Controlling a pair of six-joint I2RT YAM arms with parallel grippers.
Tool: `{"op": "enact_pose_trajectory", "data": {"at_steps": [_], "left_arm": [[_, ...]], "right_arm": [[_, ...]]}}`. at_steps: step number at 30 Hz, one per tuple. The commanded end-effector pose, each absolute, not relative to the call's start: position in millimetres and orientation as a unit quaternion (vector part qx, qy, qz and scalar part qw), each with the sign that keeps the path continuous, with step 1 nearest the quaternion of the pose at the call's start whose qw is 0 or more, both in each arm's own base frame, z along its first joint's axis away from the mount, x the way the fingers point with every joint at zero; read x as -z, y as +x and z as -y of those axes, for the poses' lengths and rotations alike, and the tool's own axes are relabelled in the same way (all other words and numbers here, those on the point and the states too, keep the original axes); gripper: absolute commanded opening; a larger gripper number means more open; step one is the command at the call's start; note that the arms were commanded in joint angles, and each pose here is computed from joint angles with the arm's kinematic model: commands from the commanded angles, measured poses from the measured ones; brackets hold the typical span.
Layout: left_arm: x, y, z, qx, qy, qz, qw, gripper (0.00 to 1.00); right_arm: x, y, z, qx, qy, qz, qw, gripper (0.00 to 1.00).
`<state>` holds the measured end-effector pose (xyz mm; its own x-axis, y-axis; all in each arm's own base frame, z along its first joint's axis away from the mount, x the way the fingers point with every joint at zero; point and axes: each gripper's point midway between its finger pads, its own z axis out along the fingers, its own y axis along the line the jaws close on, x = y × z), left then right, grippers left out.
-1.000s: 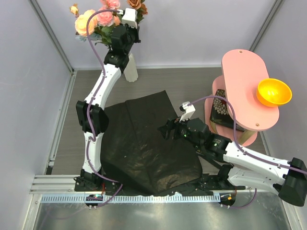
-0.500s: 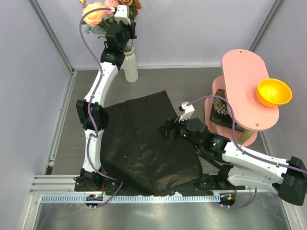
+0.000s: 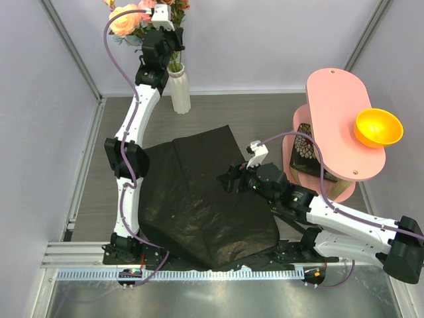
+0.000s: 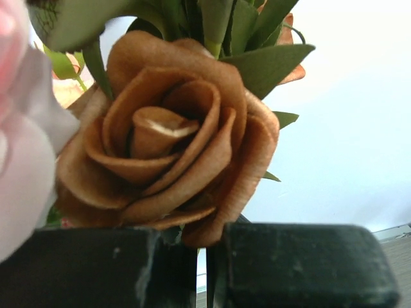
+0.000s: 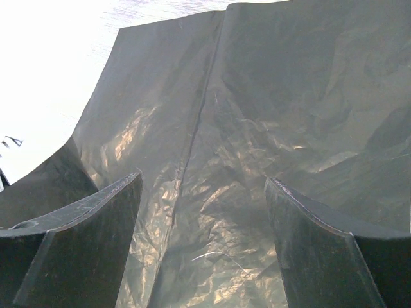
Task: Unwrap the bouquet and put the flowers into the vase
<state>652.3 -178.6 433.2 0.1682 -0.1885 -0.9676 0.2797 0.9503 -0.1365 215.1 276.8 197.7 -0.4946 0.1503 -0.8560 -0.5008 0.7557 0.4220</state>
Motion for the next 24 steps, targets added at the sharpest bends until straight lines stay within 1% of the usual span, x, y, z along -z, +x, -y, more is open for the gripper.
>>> {"op": "enact_pose_trajectory", "data": {"at_steps": [1,7,14,20,24], "left_arm": [[-422,661,171,0.148,0.023,-0.636,0.757,0.0],[-384,671,162,0.136,0.002,-0.666,0.734,0.0],[-361,679,164,0.122,0.019,-0.681,0.721,0.0],[-395,666,167,0.125,0.046,-0.66,0.739,0.0],[-441,645,173,0.142,0.059,-0.629,0.762,0.0]], "right_arm": [[-221,220,-286,-0.36,-0.098,-0.776,0.508,0.83],[-220,219,-285,-0.361,-0.098,-0.776,0.507,0.83],[-220,218,-282,-0.36,-0.095,-0.777,0.508,0.83],[-220,218,-283,-0.362,-0.094,-0.777,0.507,0.83],[-218,219,-286,-0.363,-0.096,-0.778,0.504,0.83]]}}
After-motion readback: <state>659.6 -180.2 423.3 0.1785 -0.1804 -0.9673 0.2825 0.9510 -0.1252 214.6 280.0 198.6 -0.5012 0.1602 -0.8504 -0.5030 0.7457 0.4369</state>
